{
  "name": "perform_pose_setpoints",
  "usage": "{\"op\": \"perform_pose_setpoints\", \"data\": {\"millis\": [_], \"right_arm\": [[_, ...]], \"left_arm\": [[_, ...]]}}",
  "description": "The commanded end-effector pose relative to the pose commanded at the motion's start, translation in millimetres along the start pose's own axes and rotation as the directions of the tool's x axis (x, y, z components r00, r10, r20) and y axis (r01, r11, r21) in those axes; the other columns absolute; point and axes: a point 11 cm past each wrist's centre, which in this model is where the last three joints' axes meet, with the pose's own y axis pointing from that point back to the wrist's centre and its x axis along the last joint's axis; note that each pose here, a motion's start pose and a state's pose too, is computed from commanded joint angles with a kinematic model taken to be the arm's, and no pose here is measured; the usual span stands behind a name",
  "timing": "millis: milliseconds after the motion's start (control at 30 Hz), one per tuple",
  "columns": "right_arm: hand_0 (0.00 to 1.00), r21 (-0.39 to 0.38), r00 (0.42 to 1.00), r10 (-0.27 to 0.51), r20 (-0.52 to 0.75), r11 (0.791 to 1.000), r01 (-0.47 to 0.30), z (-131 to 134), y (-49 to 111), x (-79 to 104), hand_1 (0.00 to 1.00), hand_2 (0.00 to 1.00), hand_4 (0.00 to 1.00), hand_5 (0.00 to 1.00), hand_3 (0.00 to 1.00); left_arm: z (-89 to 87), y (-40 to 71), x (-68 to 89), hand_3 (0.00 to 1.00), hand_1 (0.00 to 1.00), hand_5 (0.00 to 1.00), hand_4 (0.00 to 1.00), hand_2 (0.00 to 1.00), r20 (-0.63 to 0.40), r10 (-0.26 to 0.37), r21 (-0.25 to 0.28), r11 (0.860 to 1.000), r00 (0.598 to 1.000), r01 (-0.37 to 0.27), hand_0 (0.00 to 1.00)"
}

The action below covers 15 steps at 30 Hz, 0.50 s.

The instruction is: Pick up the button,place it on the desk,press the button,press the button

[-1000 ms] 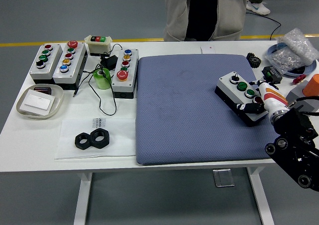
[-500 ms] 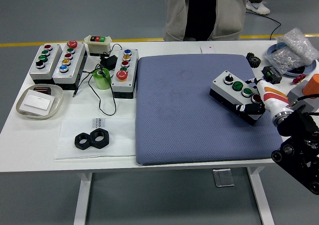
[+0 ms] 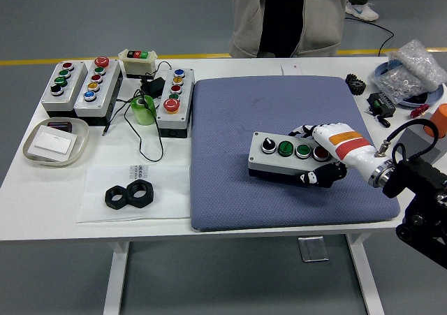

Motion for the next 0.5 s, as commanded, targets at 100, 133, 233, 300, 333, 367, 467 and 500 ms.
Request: {"op": "perform_pose_setpoints", "data": {"millis": [100, 133, 233, 300, 333, 367, 467, 500], "right_arm": [[0.426, 0.047, 0.999, -0.030, -0.018, 0.998, 0.031, -3.8, -1.0, -2.5, 0.388, 0.432, 0.768, 0.085, 0.621], [0.426, 0.056, 0.999, -0.043, -0.028, 0.997, 0.045, -4.3, -1.7, -3.6, 0.388, 0.432, 0.768, 0.085, 0.621], [0.434, 0.060, 0.997, -0.070, -0.033, 0.996, 0.072, -2.9, -3.4, -6.4, 0.396, 0.438, 0.782, 0.078, 0.628], [0.434, 0.055, 0.996, -0.087, -0.028, 0.995, 0.089, -0.5, -4.7, -8.8, 0.396, 0.438, 0.782, 0.078, 0.628], [0.434, 0.052, 0.995, -0.092, -0.026, 0.994, 0.093, 0.7, -5.2, -9.5, 0.396, 0.438, 0.782, 0.078, 0.628], [0.440, 0.049, 0.995, -0.096, -0.025, 0.994, 0.097, 2.0, -5.7, -10.2, 0.399, 0.442, 0.780, 0.079, 0.630], [0.440, 0.039, 0.995, -0.102, -0.021, 0.994, 0.102, 5.6, -7.5, -10.7, 0.399, 0.442, 0.780, 0.079, 0.630], [0.440, 0.037, 0.995, -0.101, -0.021, 0.994, 0.101, 6.3, -7.9, -10.4, 0.399, 0.442, 0.780, 0.079, 0.630]], "left_arm": [[-0.1, 0.0, -0.2, 0.824, 0.827, 0.998, 0.624, 0.857, 0.000, 0.000, 0.000, 1.000, 1.000, 0.000, 0.736], [-0.1, 0.0, -0.2, 0.824, 0.827, 0.998, 0.624, 0.857, 0.000, -0.001, 0.000, 1.000, 1.000, 0.001, 0.736], [-0.2, 0.1, -0.4, 0.823, 0.827, 0.998, 0.624, 0.857, -0.001, -0.001, 0.001, 1.000, 1.000, 0.001, 0.736], [-0.5, 0.1, -0.5, 0.823, 0.827, 0.998, 0.624, 0.857, -0.002, -0.001, 0.001, 1.000, 1.000, 0.001, 0.736], [-0.4, 0.1, -0.5, 0.823, 0.827, 0.998, 0.624, 0.857, -0.002, -0.001, 0.001, 1.000, 1.000, 0.001, 0.736], [-0.3, 0.1, -0.6, 0.824, 0.827, 0.998, 0.624, 0.858, -0.002, -0.001, 0.000, 1.000, 1.000, 0.001, 0.736], [0.1, 0.1, -0.7, 0.824, 0.827, 0.998, 0.624, 0.858, -0.002, -0.001, 0.000, 1.000, 1.000, 0.001, 0.736], [0.2, 0.1, -0.7, 0.824, 0.827, 0.998, 0.624, 0.858, -0.002, -0.002, 0.000, 1.000, 1.000, 0.002, 0.736]]}}
